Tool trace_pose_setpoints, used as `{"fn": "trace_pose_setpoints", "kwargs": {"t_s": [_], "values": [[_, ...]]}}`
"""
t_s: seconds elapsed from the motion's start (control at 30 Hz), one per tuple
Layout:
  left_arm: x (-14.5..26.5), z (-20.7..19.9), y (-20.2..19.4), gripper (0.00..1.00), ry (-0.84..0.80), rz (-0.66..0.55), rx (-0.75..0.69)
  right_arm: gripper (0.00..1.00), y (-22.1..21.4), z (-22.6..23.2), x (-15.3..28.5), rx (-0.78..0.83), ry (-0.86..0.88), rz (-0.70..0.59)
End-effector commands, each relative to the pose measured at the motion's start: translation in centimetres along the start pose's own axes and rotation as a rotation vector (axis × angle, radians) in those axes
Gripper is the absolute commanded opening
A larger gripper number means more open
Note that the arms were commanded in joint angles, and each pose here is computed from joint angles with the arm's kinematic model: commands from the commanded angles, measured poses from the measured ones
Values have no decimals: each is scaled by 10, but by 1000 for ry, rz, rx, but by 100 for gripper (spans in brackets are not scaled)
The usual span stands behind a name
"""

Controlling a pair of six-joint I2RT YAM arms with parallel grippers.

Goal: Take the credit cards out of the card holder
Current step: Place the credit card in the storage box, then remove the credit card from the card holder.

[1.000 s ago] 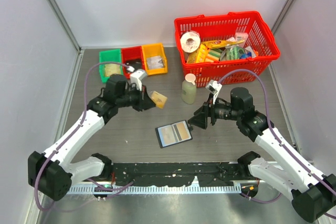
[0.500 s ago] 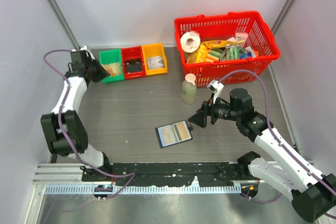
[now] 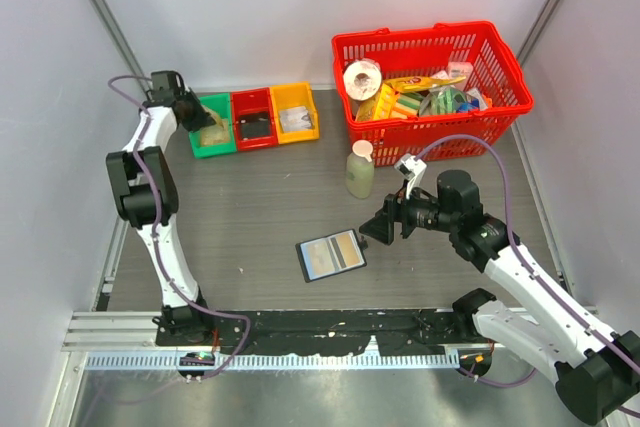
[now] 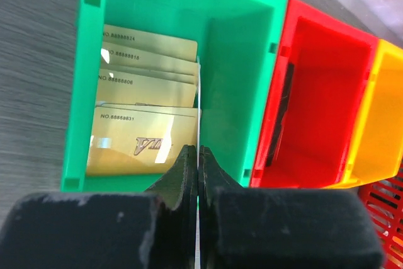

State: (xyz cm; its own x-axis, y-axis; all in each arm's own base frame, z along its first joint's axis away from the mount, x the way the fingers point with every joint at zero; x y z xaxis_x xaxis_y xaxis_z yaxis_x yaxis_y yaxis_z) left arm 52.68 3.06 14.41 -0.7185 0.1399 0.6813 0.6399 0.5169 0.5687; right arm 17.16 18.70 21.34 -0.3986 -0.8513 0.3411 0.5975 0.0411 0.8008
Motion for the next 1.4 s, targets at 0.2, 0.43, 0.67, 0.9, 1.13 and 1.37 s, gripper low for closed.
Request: {"fn": "trace_pose_setpoints", "kwargs": {"t_s": [0.2,0.43,0.67,0.9,1.13,1.37], "values": [[-13,-6,-9,17,-39,75,61,77,5,-1,-2,28,-5,-18],[30,-6,7,56,72,9,-35,77,8,-2,4,23,-42,-22],[92,-29,1,86,161,-31,-147,76,8,-6,1,14,-93,1],[155,-78,-79,99,40,-44,-212,76,-19,0,-37,108,-204,123],[207,-87,-174,100,-88,-49,-262,76,-54,10,-81,221,-337,202],[226,-60,-244,98,-175,25,-203,74,-77,18,-120,287,-396,233]]}}
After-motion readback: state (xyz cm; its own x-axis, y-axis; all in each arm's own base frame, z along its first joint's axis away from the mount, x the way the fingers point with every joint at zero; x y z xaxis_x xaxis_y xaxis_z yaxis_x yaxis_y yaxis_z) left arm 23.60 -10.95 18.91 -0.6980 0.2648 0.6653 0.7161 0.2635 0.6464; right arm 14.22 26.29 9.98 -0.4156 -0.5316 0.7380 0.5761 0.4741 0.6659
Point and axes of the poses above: each gripper's point midway between its finger pads, its own x axis back along the fingers, its own z axis along the line the jaws close on, y = z × x, the point moved 4 cm from there along x, back along the fingers, and after that the axes turned 2 degrees about -x, right-handed, at the moved point
